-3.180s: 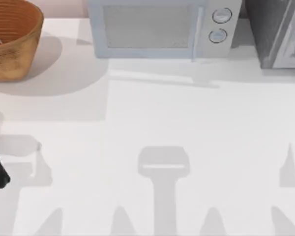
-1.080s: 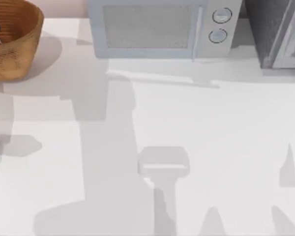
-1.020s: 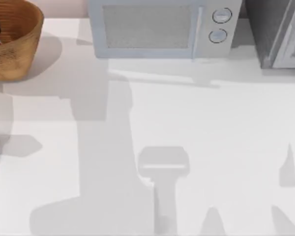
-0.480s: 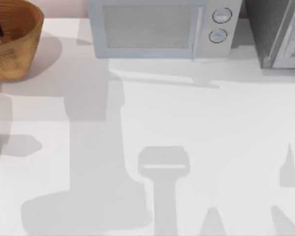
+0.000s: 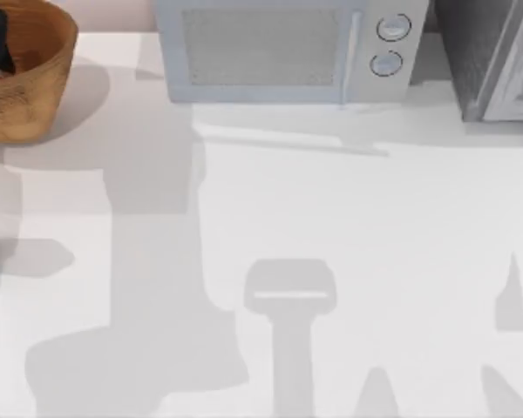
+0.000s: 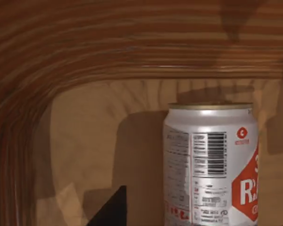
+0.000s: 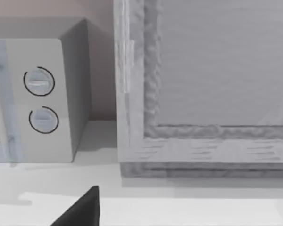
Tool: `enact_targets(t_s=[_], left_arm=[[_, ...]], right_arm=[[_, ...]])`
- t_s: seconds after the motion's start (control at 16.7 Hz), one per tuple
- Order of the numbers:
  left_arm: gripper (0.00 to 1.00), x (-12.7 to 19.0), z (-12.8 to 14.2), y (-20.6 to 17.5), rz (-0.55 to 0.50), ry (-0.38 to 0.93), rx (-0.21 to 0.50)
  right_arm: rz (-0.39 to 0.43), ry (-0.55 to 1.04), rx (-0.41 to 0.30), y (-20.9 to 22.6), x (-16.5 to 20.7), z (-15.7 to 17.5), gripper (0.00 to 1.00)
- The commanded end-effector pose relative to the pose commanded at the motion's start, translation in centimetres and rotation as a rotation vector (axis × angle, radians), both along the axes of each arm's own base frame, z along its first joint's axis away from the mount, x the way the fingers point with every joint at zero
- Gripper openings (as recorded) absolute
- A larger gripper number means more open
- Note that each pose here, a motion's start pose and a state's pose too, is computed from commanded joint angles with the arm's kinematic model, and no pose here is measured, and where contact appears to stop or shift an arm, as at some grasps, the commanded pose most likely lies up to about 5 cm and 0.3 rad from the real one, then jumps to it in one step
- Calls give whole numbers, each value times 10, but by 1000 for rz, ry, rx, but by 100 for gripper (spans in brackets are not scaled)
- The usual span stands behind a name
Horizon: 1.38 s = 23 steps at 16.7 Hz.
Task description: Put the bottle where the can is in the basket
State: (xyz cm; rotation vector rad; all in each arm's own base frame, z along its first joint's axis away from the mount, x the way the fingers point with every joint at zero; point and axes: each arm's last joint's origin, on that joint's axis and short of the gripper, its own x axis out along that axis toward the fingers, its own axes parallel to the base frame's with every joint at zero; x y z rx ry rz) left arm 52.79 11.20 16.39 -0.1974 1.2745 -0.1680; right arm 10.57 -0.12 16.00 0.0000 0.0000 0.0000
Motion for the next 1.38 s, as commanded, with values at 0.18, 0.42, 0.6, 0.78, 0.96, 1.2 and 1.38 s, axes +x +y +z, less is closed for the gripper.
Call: enact_targets(t_s=[0.18, 0.42, 0.6, 0.78, 0.96, 1.2, 1.38], left_arm=[[100, 5, -15, -3, 0, -1, 0], [100, 9, -32, -7, 0, -1, 0], [100, 11, -38, -8, 0, -1, 0], [100, 11, -38, -8, 0, -1, 0], [85, 11, -38, -8, 0, -1, 0], [55, 11, -38, -8, 0, -1, 0], [32, 11, -38, -8, 0, -1, 0]], right_arm=[[0, 0, 0, 0, 0, 0, 100], [0, 0, 0, 0, 0, 0, 100], [0, 0, 0, 0, 0, 0, 100], [0, 0, 0, 0, 0, 0, 100], [0, 0, 0, 0, 0, 0, 100], [0, 0, 0, 0, 0, 0, 100], [0, 0, 0, 0, 0, 0, 100]])
